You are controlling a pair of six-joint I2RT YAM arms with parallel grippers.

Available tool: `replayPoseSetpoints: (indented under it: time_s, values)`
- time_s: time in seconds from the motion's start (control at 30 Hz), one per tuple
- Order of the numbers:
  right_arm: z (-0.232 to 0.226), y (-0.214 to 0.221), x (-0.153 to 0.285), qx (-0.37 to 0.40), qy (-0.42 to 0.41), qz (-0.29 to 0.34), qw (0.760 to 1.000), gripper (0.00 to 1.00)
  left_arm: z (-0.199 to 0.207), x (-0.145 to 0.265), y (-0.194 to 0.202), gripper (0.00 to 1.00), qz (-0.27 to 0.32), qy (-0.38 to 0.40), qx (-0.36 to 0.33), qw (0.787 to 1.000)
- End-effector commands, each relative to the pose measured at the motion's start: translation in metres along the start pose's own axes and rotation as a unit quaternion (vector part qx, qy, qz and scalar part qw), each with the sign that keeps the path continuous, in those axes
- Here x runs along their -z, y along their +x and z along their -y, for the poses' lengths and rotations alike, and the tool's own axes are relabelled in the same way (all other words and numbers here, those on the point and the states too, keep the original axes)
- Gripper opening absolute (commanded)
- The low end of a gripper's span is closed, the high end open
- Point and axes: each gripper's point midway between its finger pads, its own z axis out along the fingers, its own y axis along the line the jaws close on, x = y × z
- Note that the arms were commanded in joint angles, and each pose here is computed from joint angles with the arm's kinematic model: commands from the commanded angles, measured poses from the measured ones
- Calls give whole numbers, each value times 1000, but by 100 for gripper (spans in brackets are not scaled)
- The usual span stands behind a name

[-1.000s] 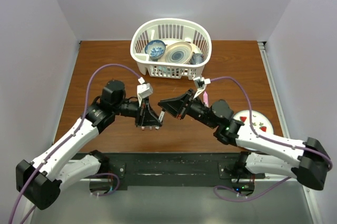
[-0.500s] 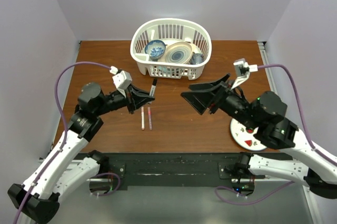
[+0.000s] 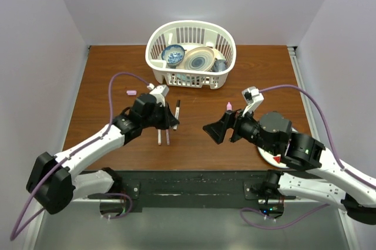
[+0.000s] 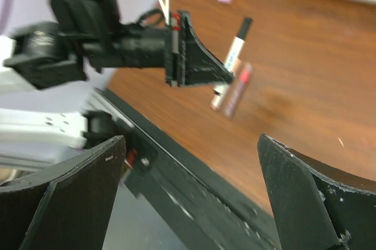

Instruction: Insert the pens into the pen caps

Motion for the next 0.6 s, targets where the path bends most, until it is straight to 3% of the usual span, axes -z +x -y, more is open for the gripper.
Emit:
replayPoseSetpoints:
  time_s: [0.0, 0.27, 0.43, 0.57]
  values:
    - [36, 15, 17, -11, 84, -26, 996, 99, -22, -19, 1, 0, 37, -97, 90, 990]
    - [69, 17, 34, -31, 146, 1, 989, 99, -28, -53, 44, 0, 5, -153, 113, 982]
    - [66, 34, 32, -32, 120, -21, 992, 99, -32, -59, 55, 6, 7, -171, 130, 977]
    - [74, 43, 30, -34, 148, -40, 988, 99, -46, -66, 71, 8, -4, -195, 129, 972]
